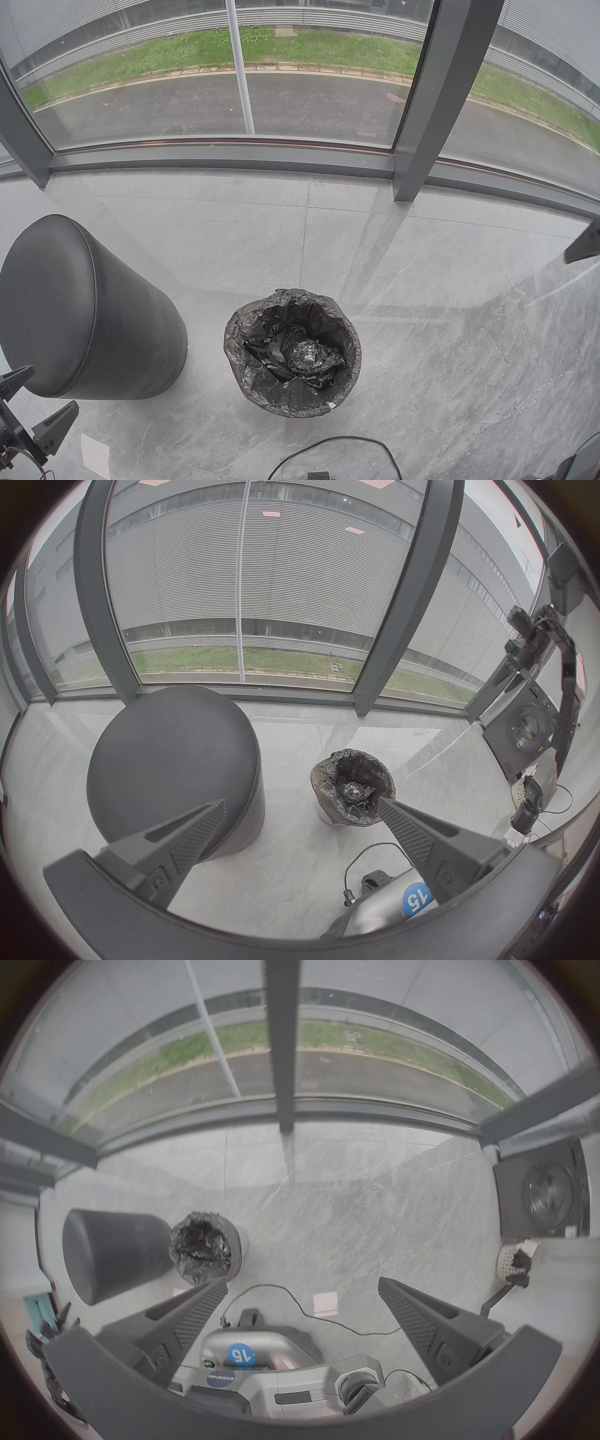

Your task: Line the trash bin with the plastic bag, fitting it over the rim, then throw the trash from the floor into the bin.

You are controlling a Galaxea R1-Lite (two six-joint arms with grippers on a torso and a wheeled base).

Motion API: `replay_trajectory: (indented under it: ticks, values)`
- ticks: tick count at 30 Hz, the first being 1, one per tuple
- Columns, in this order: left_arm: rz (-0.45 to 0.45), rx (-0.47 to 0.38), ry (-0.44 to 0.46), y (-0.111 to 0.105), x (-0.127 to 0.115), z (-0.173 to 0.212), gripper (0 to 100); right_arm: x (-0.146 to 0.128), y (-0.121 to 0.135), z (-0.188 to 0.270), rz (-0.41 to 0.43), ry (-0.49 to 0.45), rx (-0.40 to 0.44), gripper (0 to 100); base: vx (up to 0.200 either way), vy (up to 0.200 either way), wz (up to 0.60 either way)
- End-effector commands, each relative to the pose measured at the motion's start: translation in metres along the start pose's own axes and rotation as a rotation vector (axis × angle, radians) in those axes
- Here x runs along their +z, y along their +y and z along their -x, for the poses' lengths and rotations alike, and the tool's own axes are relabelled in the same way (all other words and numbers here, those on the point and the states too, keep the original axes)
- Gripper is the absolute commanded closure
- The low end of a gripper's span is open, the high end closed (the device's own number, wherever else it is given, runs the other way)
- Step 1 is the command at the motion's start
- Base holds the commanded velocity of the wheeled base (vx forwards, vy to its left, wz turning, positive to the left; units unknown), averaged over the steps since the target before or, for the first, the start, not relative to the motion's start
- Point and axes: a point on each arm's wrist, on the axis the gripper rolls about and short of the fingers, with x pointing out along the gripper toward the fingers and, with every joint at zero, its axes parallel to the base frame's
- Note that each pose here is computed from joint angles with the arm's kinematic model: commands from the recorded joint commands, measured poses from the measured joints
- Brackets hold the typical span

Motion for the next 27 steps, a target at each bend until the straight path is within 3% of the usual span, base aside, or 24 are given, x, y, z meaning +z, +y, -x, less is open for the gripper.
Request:
replay_trajectory:
  ticks: [1, 5, 6, 9, 13, 17, 22, 27]
  values:
    - [0.035, 0.066, -0.077, 0.002, -0.029, 0.043, 0, -0.166, -0.151, 0.051, -0.348, -0.381, 0.026, 0, 0.0, 0.0, 0.0]
    - [0.054, 0.048, -0.082, -0.002, -0.041, 0.05, 0, -0.228, -0.158, 0.031, -0.39, -0.538, -0.016, 0, 0.0, 0.0, 0.0]
    - [0.061, 0.063, -0.091, -0.004, -0.045, 0.052, 0, -0.244, -0.157, 0.024, -0.399, -0.597, -0.003, 0, 0.0, 0.0, 0.0]
    - [0.061, 0.11, -0.114, -0.007, -0.055, 0.053, 0, -0.267, -0.152, 0.007, -0.408, -0.65, 0.052, 0, 0.0, 0.0, 0.0]
    - [0.087, 0.151, -0.125, -0.008, -0.06, 0.053, 0, -0.27, -0.145, -0.015, -0.423, -0.552, 0.036, 0, 0.0, 0.0, 0.0]
    - [0.127, 0.174, -0.115, -0.007, -0.064, 0.049, 0, -0.273, -0.14, -0.044, -0.345, -0.449, 0.016, 0, 0.0, 0.0, 0.0]
    - [0.131, 0.181, -0.099, -0.006, -0.068, 0.047, 0, -0.271, -0.136, -0.069, -0.275, -0.434, -0.007, 0, 0.0, 0.0, 0.0]
    - [0.136, 0.181, -0.083, -0.006, -0.071, 0.044, 0, -0.265, -0.13, -0.096, -0.202, -0.498, 0.002, 0, 0.0, 0.0, 0.0]
